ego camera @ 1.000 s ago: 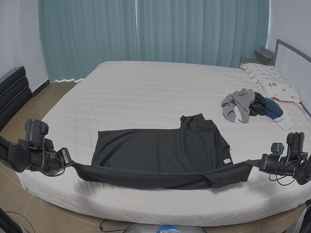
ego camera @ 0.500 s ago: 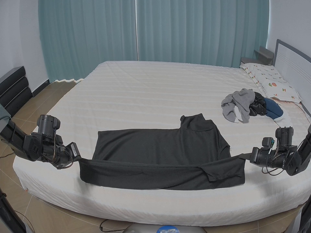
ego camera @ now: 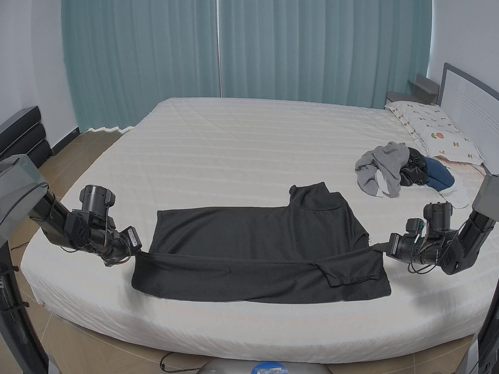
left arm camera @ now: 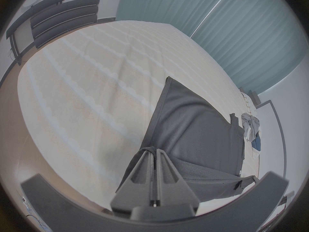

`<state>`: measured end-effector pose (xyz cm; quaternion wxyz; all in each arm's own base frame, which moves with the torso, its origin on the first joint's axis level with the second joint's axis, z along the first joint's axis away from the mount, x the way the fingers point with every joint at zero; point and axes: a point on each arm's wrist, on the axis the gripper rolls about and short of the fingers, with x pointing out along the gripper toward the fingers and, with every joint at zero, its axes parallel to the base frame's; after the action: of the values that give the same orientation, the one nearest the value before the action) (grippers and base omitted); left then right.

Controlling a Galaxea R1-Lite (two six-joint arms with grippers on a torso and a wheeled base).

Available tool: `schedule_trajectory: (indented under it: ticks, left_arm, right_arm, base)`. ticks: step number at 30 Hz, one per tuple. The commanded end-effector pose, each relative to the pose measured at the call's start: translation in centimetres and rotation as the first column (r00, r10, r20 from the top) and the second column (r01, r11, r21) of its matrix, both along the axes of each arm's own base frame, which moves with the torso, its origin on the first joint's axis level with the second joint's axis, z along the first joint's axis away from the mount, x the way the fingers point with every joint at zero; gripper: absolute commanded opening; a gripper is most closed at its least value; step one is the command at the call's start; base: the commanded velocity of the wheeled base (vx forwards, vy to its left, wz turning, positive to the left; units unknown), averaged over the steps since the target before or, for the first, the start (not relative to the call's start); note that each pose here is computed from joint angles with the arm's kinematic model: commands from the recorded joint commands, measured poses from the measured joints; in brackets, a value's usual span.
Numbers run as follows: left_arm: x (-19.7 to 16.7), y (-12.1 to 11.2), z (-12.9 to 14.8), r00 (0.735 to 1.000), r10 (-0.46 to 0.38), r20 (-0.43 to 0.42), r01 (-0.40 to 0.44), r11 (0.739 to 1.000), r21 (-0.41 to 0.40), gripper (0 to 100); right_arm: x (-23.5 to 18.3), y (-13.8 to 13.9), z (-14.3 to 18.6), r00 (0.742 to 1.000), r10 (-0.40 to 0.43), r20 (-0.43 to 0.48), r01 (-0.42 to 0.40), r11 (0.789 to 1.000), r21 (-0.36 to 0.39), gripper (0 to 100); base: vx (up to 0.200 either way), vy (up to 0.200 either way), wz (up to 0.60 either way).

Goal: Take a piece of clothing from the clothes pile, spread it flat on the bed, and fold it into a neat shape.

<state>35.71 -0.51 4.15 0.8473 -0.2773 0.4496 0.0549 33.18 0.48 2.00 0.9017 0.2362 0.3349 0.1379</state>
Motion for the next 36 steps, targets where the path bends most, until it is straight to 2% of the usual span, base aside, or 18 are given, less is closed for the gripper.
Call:
schedule_trajectory:
  ticks: [1, 9, 10, 11, 12, 20, 25, 32, 36]
  left_arm:
    - [1.4, -0.1, -2.0, 0.999, 0.007, -0.032, -0.007, 1.0, 0.005, 0]
    - [2.8, -0.2, -3.3, 0.999, 0.017, -0.039, -0.017, 1.0, 0.0, 0]
    - [2.9, -0.3, -3.3, 0.999, 0.024, -0.036, -0.024, 1.0, -0.007, 100]
    - [3.0, -0.4, -3.2, 0.999, 0.03, -0.035, -0.03, 0.999, -0.012, 100]
    - [3.3, -0.6, -3.1, 0.999, 0.039, -0.029, -0.04, 0.999, -0.024, 100]
    - [3.2, -0.7, -2.8, 0.998, 0.058, -0.027, -0.059, 0.997, -0.039, 100]
    - [2.7, -0.1, -0.9, 0.993, 0.118, 0.002, -0.117, 0.99, -0.078, 100]
    - [0.3, 0.9, 0.7, 0.99, 0.143, -0.002, -0.142, 0.983, -0.12, 100]
    - [-0.6, 0.8, 0.6, 0.991, 0.13, -0.023, -0.132, 0.981, -0.143, 100]
  right_arm:
    - [0.7, 0.0, -1.6, 0.999, 0.0, -0.033, 0.0, 1.0, -0.001, 0]
    - [1.8, 0.0, -2.7, 0.998, -0.021, -0.054, 0.023, 0.999, 0.025, 0]
    - [1.9, 0.0, -2.8, 0.998, -0.021, -0.056, 0.023, 0.999, 0.025, 0]
    - [1.9, 0.0, -2.9, 0.998, -0.021, -0.057, 0.023, 0.999, 0.024, 0]
    - [2.0, 0.0, -3.2, 0.998, -0.021, -0.061, 0.022, 0.999, 0.027, 100]
    - [1.7, 0.0, -1.6, 0.996, -0.067, -0.059, 0.073, 0.993, 0.095, 100]
    - [0.9, 0.0, 0.1, 0.994, -0.095, -0.054, 0.102, 0.985, 0.138, 100]
    - [-1.2, 0.1, 1.8, 0.979, -0.166, -0.122, 0.192, 0.948, 0.254, 100]
    - [-1.9, 0.1, 1.7, 0.969, -0.189, -0.159, 0.229, 0.928, 0.293, 100]
  base:
    - [0.0, 0.0, 0.0]
    - [0.0, 0.0, 0.0]
    - [0.0, 0.0, 0.0]
    - [0.0, 0.0, 0.0]
    - [0.0, 0.0, 0.0]
    - [0.0, 0.0, 0.0]
    - [0.0, 0.0, 0.0]
    - [0.0, 0.0, 0.0]
    - [0.2, 0.0, 0.0]
